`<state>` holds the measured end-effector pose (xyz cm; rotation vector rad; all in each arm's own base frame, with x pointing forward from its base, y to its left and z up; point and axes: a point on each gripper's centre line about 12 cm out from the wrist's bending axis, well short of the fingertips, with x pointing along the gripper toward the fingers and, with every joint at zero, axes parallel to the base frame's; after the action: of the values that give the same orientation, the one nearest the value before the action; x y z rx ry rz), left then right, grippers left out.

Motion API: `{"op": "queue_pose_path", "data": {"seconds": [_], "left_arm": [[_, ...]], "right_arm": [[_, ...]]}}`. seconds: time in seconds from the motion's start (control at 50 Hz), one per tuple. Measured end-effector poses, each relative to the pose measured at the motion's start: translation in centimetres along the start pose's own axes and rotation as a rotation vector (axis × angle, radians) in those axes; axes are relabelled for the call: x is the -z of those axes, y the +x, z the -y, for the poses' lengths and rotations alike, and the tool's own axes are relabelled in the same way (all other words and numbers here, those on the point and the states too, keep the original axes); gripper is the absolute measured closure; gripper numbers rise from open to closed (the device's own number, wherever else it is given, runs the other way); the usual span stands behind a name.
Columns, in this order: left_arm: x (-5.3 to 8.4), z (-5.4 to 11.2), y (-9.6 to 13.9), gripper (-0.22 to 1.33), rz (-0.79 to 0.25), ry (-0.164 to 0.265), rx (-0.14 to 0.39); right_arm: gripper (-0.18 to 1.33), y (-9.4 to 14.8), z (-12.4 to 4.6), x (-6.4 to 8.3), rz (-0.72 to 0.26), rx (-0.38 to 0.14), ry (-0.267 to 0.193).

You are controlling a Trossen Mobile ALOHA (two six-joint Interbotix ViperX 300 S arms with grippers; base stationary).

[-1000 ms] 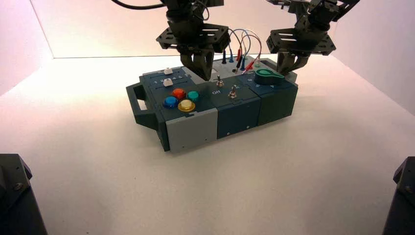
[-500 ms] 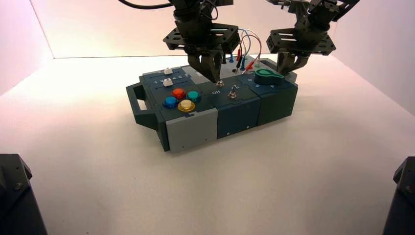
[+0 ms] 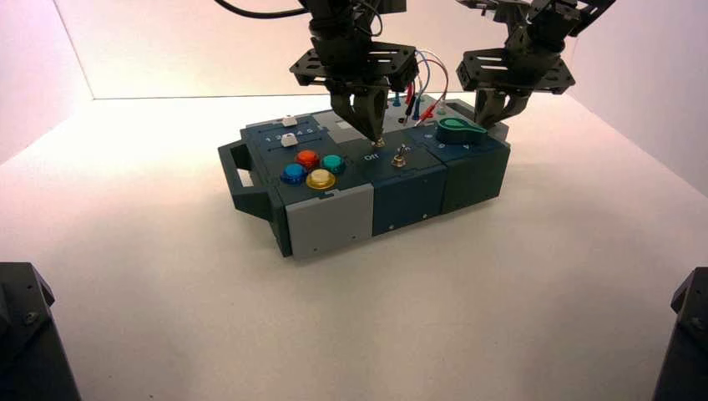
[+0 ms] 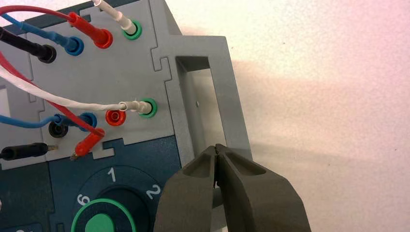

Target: Flip the top switch on with the left gripper.

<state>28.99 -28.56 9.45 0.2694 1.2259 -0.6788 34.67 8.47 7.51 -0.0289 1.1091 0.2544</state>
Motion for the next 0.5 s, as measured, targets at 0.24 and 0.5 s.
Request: {"op": "queue_pose_path", "data": {"seconds": [0.24, 0.5], "left_arm": [[-0.56, -0.09, 0.15, 1.26, 0.008, 0.004, -0.001], [-0.13, -0.23, 0.26, 1.27, -0.002, 0.004, -0.003]], "right_arm": [[1.30, -0.03, 0.28, -0.08, 0.002, 0.004, 0.004], [1.30, -0.03, 0.27, -0.06, 0.000, 0.004, 0.002]]}}
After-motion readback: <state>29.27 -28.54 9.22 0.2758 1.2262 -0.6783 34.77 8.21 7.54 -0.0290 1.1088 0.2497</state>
